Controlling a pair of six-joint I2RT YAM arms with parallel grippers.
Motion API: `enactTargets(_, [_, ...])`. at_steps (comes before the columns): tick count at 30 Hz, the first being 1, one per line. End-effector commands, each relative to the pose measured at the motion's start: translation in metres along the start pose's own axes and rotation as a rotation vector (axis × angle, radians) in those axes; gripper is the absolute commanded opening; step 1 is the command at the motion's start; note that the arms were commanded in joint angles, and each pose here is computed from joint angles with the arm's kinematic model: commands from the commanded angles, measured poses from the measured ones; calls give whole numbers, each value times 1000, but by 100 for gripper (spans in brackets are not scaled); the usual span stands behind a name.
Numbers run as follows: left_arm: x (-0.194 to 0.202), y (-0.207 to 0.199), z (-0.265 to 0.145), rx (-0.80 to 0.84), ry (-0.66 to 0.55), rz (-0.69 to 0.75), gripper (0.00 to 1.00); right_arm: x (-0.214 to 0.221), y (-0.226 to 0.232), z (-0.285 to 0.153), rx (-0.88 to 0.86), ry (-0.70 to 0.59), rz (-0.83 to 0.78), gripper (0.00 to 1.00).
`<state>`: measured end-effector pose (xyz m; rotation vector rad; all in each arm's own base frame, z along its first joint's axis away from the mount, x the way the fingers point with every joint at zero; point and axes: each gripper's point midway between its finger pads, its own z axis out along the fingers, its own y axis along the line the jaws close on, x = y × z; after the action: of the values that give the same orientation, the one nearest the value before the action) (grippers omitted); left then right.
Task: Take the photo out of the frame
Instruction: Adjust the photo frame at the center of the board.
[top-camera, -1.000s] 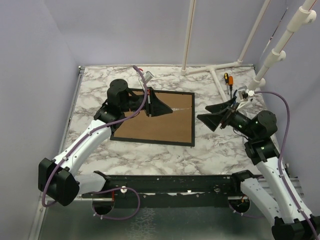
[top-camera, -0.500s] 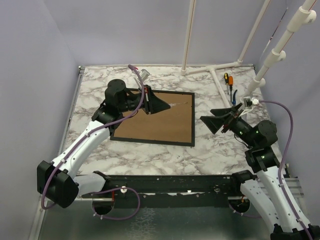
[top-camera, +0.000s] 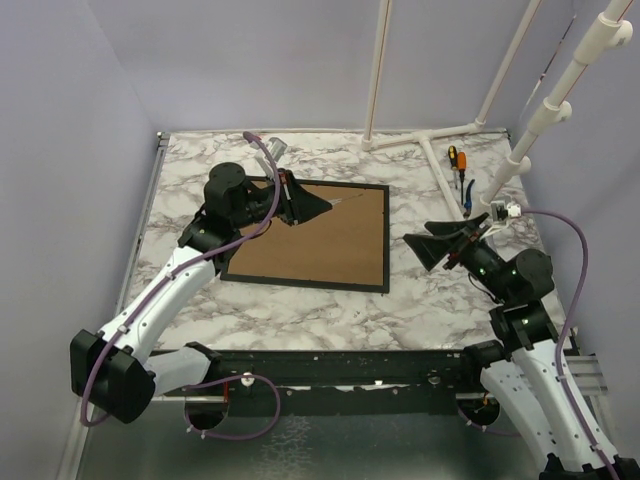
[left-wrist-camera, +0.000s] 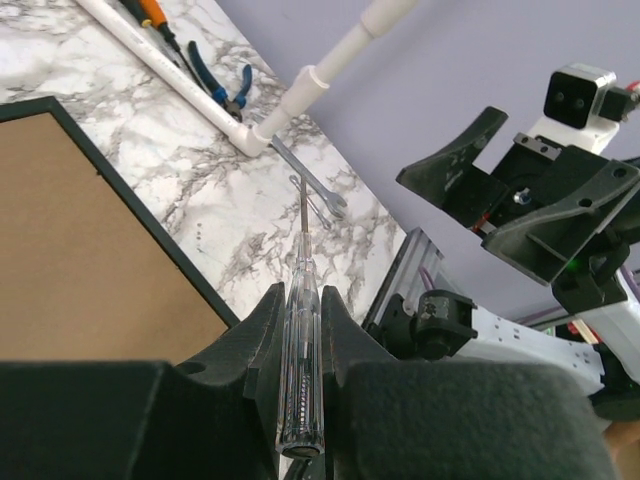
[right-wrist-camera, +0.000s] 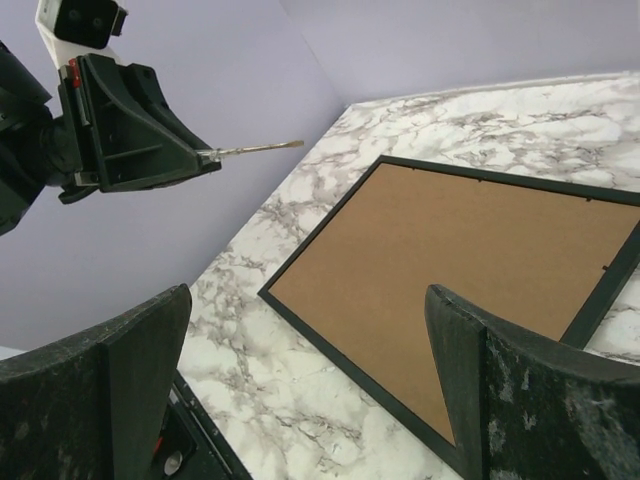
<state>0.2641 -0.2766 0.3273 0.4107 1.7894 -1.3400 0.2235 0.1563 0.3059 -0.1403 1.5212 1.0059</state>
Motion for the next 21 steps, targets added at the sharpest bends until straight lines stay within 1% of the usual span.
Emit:
enactTargets(1, [-8, 14, -8, -72, -55, -30, 0, 9, -12, -3, 50, 4, 10, 100])
enactTargets(4, [-9, 19, -10, -95, -71, -60, 0, 13, -16, -3, 59, 7, 19, 100])
enactTargets(7, [-10, 23, -13, -116, -90, -57, 0, 17, -22, -1, 76, 13, 33, 100])
enactTargets(11, [-17, 28, -22, -162, -148, -32, 0, 21, -28, 0, 96, 17, 45, 100])
enactTargets(15, [-21, 37, -32, -221, -206, -37, 0, 23, -31, 3, 103, 21, 57, 100])
enactTargets(18, [-18, 43, -36, -246, -225, -44, 0, 26, -34, 5, 108, 26, 73, 100])
enactTargets(21, [-16, 43, -34, -233, -217, -44, 0, 28, -38, 8, 121, 29, 100, 99])
